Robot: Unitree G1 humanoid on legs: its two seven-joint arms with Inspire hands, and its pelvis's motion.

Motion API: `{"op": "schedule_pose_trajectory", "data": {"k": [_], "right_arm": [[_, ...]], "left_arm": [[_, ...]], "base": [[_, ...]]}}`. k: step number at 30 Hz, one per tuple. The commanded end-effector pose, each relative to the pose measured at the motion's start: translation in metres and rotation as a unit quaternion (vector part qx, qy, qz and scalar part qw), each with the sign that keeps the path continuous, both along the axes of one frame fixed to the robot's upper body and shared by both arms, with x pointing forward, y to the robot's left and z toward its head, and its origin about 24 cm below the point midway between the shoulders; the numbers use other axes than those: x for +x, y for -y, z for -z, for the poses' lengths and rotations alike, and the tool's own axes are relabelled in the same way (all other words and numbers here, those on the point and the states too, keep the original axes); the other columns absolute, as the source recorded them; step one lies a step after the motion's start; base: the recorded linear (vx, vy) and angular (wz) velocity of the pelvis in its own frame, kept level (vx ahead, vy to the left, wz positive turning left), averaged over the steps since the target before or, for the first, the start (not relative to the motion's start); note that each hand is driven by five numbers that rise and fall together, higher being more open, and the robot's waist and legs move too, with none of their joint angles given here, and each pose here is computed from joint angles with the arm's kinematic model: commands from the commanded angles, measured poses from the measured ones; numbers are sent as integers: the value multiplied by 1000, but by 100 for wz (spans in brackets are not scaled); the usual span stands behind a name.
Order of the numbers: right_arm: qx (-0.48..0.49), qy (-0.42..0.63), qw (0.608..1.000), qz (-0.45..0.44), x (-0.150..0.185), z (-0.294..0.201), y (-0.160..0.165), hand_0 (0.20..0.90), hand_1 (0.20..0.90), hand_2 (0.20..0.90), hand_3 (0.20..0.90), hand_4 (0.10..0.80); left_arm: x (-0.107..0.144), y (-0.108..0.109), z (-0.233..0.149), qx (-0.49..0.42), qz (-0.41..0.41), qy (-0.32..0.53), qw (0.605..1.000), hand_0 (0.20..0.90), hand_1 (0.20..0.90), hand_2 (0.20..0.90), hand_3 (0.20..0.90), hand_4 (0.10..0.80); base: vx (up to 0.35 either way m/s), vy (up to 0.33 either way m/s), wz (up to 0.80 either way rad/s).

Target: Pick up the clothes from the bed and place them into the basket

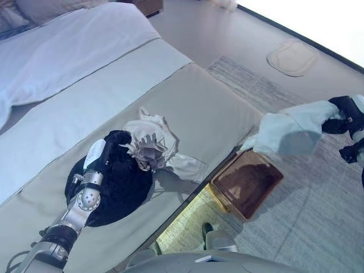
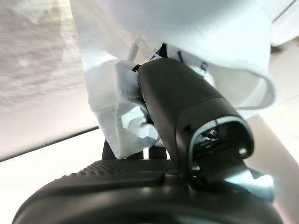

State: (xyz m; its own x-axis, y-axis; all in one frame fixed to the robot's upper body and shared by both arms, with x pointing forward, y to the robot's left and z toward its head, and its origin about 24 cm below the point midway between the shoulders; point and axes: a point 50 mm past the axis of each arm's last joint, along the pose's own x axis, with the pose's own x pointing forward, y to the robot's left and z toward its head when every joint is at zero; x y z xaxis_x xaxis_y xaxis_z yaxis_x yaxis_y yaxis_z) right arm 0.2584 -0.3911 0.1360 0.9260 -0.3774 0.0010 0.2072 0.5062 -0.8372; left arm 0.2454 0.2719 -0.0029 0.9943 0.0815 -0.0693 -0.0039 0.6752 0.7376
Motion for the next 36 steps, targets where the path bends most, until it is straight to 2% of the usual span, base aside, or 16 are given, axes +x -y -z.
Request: {"op": "schedule_pose_trajectory", "data": {"k": [1, 8, 20, 21, 22, 29, 36], "right_arm": [[-48, 108, 993, 0, -3, -54, 7, 300, 300, 300, 200, 100], [-20, 57, 998, 23, -16, -19, 16, 300, 300, 300, 200, 100], [4, -15, 996, 84, -11, 11, 31, 300, 300, 300, 200, 100], [2, -19, 996, 90, -11, 14, 32, 333, 333, 333, 238, 138], [-2, -22, 995, 97, -10, 14, 33, 900, 900, 900, 900, 800], [-13, -24, 993, 112, -8, 13, 37, 900, 900, 900, 900, 800], [-24, -40, 995, 83, -1, 14, 28, 900, 900, 900, 900, 800]], "left_arm": [[18, 1, -29, 2, 10, 75, 997, 900, 900, 900, 900, 800], [16, 2, -28, 4, 18, 68, 998, 900, 900, 900, 900, 800], [19, 6, -28, 2, 37, 53, 998, 900, 900, 900, 900, 800], [19, 6, -28, 2, 37, 53, 998, 900, 900, 900, 900, 800], [20, 7, -28, 2, 39, 53, 998, 900, 900, 900, 900, 800], [21, 11, -27, -5, 42, 56, 998, 900, 900, 900, 900, 800], [21, 12, -25, -7, 39, 53, 998, 900, 900, 900, 900, 800]], "base": [[-8, -63, -11], [-14, -72, -16], [-28, -52, 9], [-38, -20, 21], [-41, -13, 19], [-16, 7, 3], [-6, 4, 1]]}}
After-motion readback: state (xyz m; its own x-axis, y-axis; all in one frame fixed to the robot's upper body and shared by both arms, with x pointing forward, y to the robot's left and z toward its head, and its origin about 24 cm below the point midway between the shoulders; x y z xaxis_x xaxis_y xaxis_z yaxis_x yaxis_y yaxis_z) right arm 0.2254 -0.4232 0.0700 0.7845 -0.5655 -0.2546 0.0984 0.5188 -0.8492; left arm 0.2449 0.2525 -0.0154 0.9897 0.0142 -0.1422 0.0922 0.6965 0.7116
